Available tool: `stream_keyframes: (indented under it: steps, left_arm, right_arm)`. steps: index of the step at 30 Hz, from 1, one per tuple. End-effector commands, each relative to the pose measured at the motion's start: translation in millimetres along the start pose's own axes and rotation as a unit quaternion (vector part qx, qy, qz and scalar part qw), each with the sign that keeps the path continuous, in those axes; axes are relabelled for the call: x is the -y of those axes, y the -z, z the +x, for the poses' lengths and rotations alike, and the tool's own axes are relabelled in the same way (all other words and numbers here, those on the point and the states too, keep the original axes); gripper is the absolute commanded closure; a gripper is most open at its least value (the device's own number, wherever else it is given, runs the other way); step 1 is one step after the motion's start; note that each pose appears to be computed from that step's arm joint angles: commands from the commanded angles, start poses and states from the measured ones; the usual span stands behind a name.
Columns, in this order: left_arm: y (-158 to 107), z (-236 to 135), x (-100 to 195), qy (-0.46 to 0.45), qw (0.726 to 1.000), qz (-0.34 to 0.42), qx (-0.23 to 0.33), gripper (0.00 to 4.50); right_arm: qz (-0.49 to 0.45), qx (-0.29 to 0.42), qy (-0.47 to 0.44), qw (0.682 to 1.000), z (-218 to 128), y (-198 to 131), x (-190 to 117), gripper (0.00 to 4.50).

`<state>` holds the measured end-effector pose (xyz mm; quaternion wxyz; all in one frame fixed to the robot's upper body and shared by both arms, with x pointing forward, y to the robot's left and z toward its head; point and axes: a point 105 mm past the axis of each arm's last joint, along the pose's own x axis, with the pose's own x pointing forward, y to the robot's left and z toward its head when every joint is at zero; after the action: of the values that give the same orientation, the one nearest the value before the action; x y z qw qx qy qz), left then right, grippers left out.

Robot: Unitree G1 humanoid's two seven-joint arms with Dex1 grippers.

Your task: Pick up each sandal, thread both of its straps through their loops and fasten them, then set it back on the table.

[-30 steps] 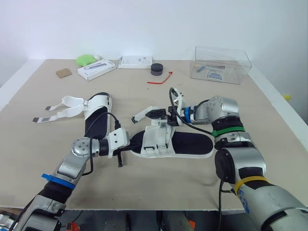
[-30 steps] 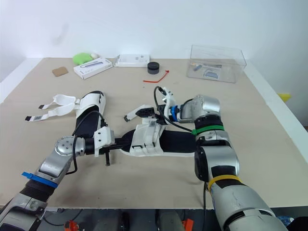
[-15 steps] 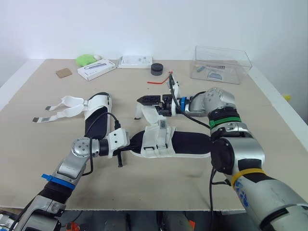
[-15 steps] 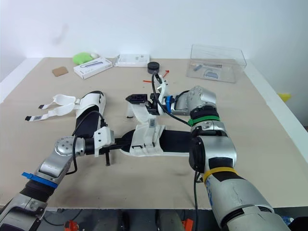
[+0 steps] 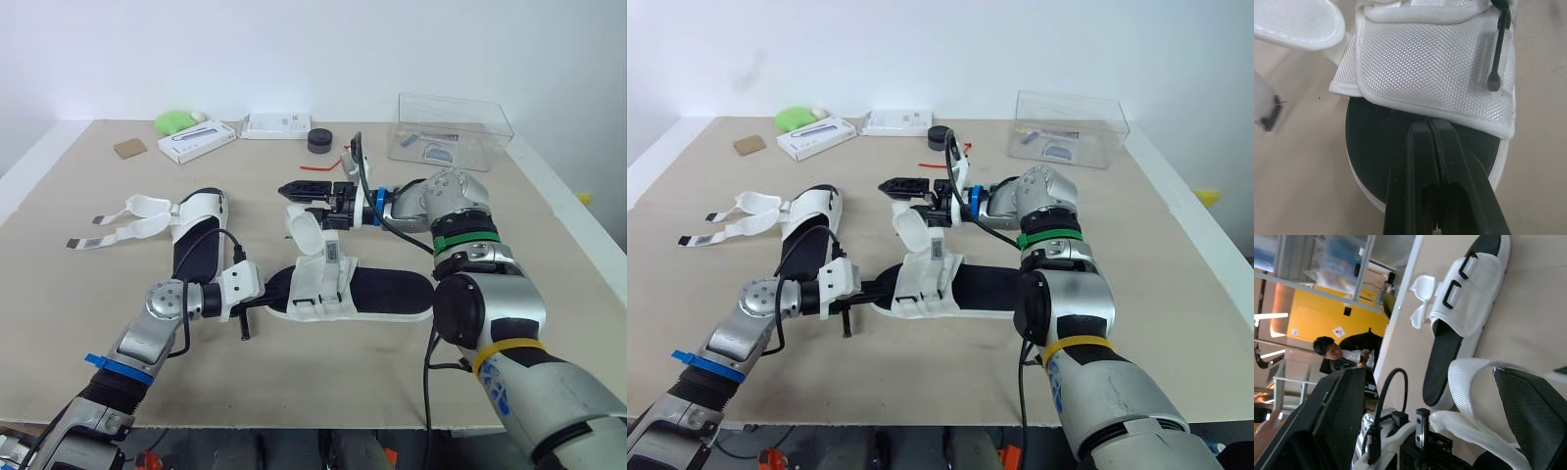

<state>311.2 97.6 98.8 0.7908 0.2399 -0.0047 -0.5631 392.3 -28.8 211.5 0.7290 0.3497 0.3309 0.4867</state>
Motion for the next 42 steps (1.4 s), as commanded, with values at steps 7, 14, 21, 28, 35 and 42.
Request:
stream_keyframes:
  steps: [7, 14, 21, 28, 35, 42]
  left_arm:
    - [33, -4, 8, 0.001, 0.997, -0.033, -0.066, 4.50]
    - [33, -4, 9, 0.000, 0.997, -0.032, -0.066, 4.50]
    - [33, -5, 9, -0.001, 0.997, -0.032, -0.067, 4.50]
    - [31, -2, 9, 0.002, 0.997, -0.031, -0.065, 4.50]
    - [32, -3, 9, 0.000, 0.997, -0.031, -0.066, 4.50]
    - [32, -5, 10, -0.002, 0.997, -0.034, -0.066, 4.50]
  right_arm:
    - [-0.046, 0.030, -0.025, 0.998, 2, -19, -22, 0.03]
    - [-0.092, 0.002, 0.000, 0.996, 4, -14, -13, 0.03]
    - [-0.058, -0.033, -0.019, 0.998, 5, -4, -23, 0.03]
    - [-0.058, -0.004, -0.027, 0.998, 8, -16, -32, 0.03]
    - [-0.066, 0.006, -0.016, 0.998, 7, -20, -27, 0.03]
    - [-0.053, 0.038, -0.042, 0.997, 6, -30, -37, 0.03]
